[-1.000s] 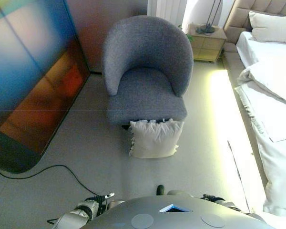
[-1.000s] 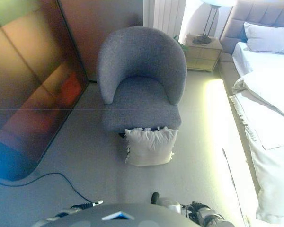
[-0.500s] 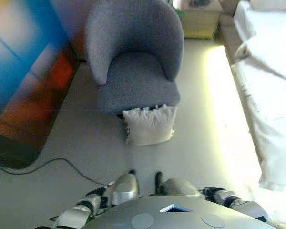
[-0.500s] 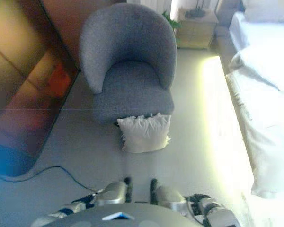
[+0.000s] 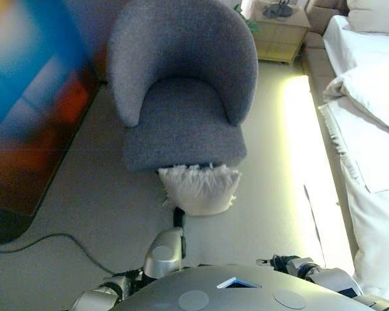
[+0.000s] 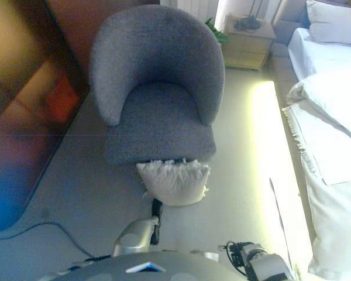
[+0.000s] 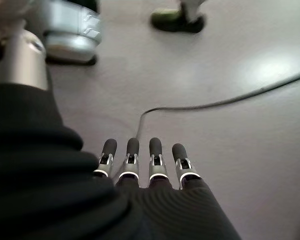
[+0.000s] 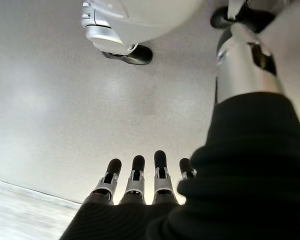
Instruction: Pick up the cushion and take it to the sofa
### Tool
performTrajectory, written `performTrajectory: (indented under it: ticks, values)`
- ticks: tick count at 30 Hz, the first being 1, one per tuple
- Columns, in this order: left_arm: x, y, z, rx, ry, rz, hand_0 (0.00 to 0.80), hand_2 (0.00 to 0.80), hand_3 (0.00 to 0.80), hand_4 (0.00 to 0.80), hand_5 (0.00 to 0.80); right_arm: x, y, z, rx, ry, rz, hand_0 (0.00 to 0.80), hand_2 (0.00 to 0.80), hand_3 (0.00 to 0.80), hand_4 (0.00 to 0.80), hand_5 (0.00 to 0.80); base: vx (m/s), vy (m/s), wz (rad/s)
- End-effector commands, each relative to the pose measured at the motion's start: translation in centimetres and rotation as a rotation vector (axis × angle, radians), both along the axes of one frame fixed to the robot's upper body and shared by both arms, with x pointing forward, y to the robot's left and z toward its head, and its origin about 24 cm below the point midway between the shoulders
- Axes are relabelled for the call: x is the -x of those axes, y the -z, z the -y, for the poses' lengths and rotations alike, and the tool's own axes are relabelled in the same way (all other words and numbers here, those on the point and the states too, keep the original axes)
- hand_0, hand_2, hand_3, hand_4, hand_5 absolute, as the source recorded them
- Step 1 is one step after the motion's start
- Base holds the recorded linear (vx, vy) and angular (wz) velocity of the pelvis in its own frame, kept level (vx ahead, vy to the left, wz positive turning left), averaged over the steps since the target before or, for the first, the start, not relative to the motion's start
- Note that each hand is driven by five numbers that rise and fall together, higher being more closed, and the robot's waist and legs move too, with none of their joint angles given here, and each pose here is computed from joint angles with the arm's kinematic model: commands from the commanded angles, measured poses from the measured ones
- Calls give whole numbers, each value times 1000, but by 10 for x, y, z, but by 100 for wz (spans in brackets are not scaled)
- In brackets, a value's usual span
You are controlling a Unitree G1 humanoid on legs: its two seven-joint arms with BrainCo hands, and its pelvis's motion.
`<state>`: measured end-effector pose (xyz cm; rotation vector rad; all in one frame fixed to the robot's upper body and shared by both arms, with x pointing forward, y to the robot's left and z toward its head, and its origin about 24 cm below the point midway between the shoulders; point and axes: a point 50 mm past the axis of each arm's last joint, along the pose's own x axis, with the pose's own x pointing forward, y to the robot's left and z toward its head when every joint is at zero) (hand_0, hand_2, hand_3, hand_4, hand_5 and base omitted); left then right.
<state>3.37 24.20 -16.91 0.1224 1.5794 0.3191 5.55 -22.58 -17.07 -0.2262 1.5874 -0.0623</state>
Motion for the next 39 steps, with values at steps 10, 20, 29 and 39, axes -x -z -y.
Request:
performTrajectory:
  ticks: [10,20,29,39]
  values:
    - [-66,-10,0,35,126,125,0,0,0,0,0,-38,-7,5,45,2,197,0,0,0,0,0,369,44,1]
    - [-41,-4,4,12,53,59,0,0,0,0,0,-29,-4,-1,-1,-99,156,0,0,0,0,0,206,-200,31]
    - [-35,-1,15,-3,75,36,0,0,0,0,0,-31,-5,0,-10,-90,132,0,0,0,0,0,46,-208,5]
    - [-70,-3,42,58,-43,202,0,0,0,0,0,-82,-23,16,52,-237,253,0,0,0,0,0,-207,-153,9]
